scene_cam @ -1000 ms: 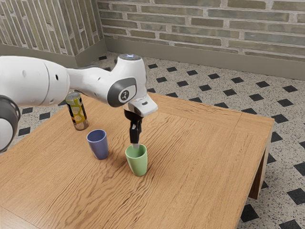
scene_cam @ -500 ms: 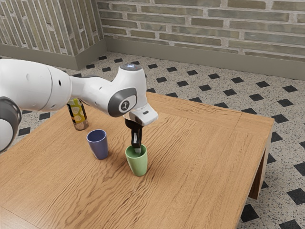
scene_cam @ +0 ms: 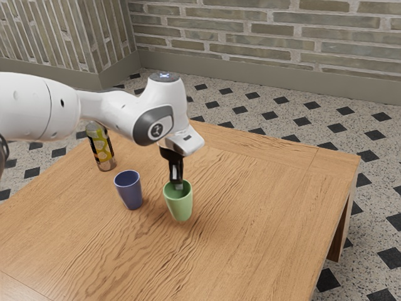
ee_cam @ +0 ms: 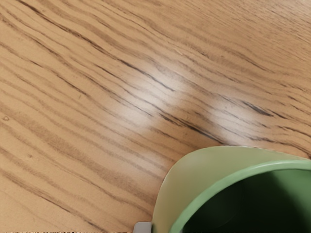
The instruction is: Place the right cup onto the left cup
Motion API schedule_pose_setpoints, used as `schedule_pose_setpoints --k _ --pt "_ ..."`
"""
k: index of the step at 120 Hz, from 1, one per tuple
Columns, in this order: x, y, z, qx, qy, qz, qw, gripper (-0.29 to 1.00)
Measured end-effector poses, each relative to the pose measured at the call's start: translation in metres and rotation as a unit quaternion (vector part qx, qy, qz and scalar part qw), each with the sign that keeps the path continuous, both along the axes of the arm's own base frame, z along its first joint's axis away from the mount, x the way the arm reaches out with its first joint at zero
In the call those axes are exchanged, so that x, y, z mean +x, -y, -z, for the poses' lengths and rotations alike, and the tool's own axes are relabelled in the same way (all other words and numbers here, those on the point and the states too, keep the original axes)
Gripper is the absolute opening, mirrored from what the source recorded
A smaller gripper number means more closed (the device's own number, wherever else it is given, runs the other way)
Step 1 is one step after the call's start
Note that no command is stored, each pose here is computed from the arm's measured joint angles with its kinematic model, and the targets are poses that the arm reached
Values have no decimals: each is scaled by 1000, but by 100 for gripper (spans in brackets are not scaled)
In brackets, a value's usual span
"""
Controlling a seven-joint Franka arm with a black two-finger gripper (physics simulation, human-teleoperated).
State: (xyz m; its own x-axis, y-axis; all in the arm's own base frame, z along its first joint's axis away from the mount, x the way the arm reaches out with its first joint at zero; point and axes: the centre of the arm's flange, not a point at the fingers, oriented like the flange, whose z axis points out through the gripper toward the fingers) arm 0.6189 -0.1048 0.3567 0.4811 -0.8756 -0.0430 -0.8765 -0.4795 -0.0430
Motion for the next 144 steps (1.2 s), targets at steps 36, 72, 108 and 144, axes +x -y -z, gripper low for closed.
schedule_pose_setpoints --k 36,72,108,144 --pt "-8 -45 -73 -5 32 -43 999 -8" --pt "-21 -105 -85 10 4 -94 996 -8" --pt "-21 -138 -97 34 1 -102 994 -8" --pt "-8 -159 -97 60 -1 -90 994 -8"
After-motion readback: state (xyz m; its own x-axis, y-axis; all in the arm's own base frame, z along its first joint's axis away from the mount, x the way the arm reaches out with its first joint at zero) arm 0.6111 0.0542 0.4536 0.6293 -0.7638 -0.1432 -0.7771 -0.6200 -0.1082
